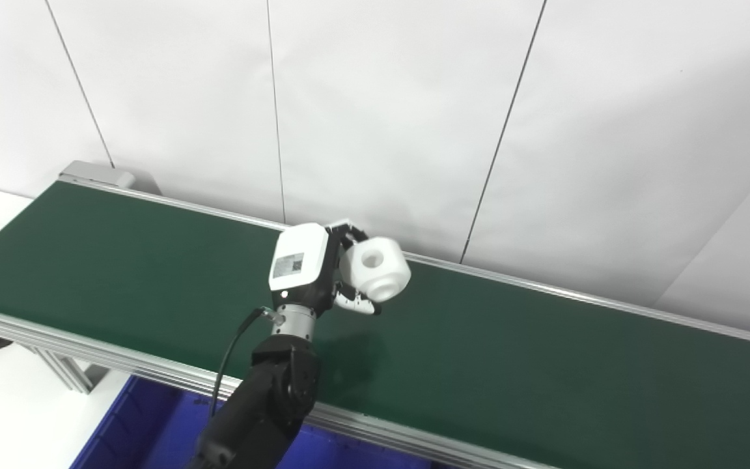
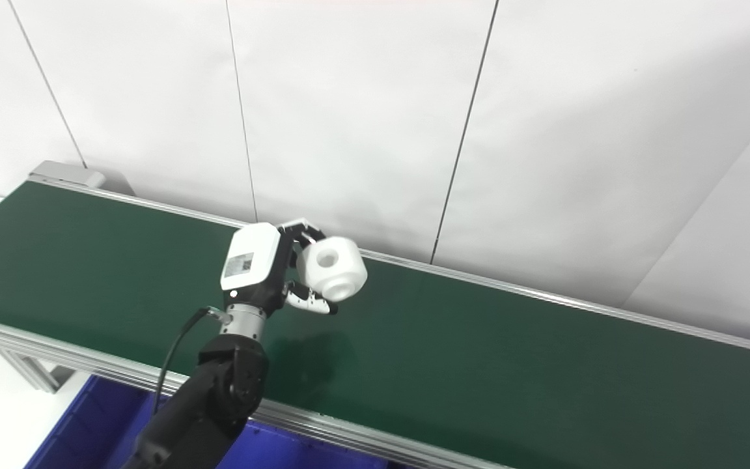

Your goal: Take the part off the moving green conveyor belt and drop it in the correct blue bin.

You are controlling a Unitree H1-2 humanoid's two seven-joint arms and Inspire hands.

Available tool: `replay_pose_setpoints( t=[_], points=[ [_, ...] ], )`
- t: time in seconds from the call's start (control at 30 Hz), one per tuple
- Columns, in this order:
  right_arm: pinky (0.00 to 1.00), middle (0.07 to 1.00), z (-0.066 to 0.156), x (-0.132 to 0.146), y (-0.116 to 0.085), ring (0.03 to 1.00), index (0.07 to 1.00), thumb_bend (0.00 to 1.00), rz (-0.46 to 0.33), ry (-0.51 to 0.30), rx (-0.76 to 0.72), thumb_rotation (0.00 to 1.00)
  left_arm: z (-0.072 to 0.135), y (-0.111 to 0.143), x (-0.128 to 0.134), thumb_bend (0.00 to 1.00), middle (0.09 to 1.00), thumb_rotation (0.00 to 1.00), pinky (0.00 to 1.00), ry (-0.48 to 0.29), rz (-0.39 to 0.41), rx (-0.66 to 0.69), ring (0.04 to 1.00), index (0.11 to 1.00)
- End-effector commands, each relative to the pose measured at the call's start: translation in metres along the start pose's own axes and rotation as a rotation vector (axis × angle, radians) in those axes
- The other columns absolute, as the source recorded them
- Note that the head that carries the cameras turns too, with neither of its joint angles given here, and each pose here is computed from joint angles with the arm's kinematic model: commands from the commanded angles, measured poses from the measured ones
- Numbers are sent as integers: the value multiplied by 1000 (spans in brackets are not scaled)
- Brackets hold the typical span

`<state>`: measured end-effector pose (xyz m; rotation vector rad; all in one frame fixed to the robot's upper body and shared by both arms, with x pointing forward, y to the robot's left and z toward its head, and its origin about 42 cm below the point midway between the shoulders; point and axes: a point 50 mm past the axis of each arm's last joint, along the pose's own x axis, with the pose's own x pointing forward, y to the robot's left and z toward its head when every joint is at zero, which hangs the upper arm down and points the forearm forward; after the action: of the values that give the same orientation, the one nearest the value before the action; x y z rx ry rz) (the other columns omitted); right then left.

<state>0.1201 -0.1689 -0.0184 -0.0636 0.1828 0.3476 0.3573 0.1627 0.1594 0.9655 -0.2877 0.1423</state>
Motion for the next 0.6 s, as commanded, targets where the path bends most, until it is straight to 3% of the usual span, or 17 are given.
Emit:
replay_pose_setpoints(
  t=[0.0,0.33,0.57],
  points=[
    [1000,1000,12,0,1,991,1000,855,5,-80,7,909,7,18,-6,496,479,0,311,-30,21,12,383,555],
    [1000,1000,36,-4,-12,1000,1000,838,6,-166,5,993,19,72,-67,496,489,0,293,-70,-70,-3,383,551],
    [985,1000,55,-11,-41,986,1000,830,19,-194,-32,1000,27,84,-105,497,486,0,292,-8,-149,15,383,550]
  ],
)
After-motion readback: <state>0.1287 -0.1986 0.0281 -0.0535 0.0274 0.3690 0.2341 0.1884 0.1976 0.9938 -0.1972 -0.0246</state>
